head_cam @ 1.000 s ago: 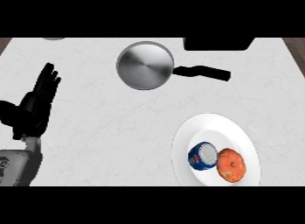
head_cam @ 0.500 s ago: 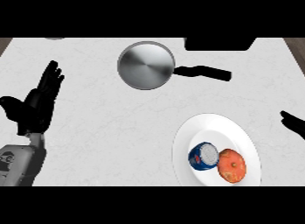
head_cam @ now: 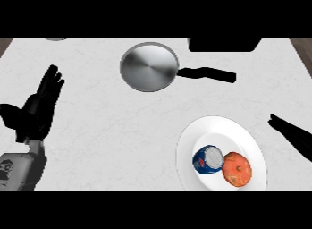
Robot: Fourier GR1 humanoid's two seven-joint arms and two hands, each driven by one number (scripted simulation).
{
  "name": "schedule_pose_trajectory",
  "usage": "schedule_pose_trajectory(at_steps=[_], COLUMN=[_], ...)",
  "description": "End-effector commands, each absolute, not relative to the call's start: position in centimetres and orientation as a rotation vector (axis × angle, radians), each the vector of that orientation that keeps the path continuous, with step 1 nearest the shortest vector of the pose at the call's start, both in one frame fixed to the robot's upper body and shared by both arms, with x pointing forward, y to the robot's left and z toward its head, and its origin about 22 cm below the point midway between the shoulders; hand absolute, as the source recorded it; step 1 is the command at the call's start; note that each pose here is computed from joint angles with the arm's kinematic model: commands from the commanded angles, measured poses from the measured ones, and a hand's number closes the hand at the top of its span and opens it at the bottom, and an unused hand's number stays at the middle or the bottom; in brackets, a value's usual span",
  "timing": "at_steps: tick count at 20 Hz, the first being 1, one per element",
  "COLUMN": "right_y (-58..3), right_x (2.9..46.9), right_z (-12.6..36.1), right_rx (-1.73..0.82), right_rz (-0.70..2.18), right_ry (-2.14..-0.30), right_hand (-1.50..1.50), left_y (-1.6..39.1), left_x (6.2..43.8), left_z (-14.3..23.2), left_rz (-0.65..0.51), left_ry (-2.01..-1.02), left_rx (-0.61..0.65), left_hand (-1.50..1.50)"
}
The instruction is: Pick the squash from the plate and place it in the pan
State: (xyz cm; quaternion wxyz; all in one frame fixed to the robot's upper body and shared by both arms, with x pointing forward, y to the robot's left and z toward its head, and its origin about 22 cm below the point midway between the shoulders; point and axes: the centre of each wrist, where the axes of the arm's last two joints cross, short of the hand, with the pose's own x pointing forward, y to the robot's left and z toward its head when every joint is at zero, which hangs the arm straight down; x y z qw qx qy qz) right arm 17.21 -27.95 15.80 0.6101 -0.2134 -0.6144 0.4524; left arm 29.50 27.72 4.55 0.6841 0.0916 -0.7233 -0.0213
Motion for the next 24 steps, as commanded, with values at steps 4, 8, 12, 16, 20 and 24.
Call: schedule_pose_trajectory(at_steps=[4,8,12,16,20,24], right_y=[-29.2,-27.7,-26.4,-26.1,-26.3,-24.1], right_x=[18.9,18.9,19.0,19.3,21.3,19.9], right_z=[13.5,10.6,11.2,10.3,11.4,8.1], right_rx=[-0.512,-0.440,-0.416,-0.423,-0.468,-0.554], right_rz=[1.099,1.112,1.158,1.209,1.240,1.305], right_ry=[-1.283,-1.298,-1.286,-1.256,-1.214,-1.138], right_hand=[-1.50,-1.50,-1.50,-1.50,-1.50,-1.50], left_y=[26.3,28.2,28.1,28.8,27.7,27.4], left_x=[29.1,28.3,29.7,30.4,30.1,29.1], left_z=[4.7,4.0,4.2,5.0,4.9,3.5], left_rz=[-0.036,-0.048,-0.045,-0.057,-0.065,-0.042], left_ry=[-1.616,-1.629,-1.610,-1.626,-1.618,-1.614], left_rx=[0.205,0.213,0.209,0.220,0.210,0.204], left_hand=[0.00,0.00,0.00,0.00,0.00,0.00])
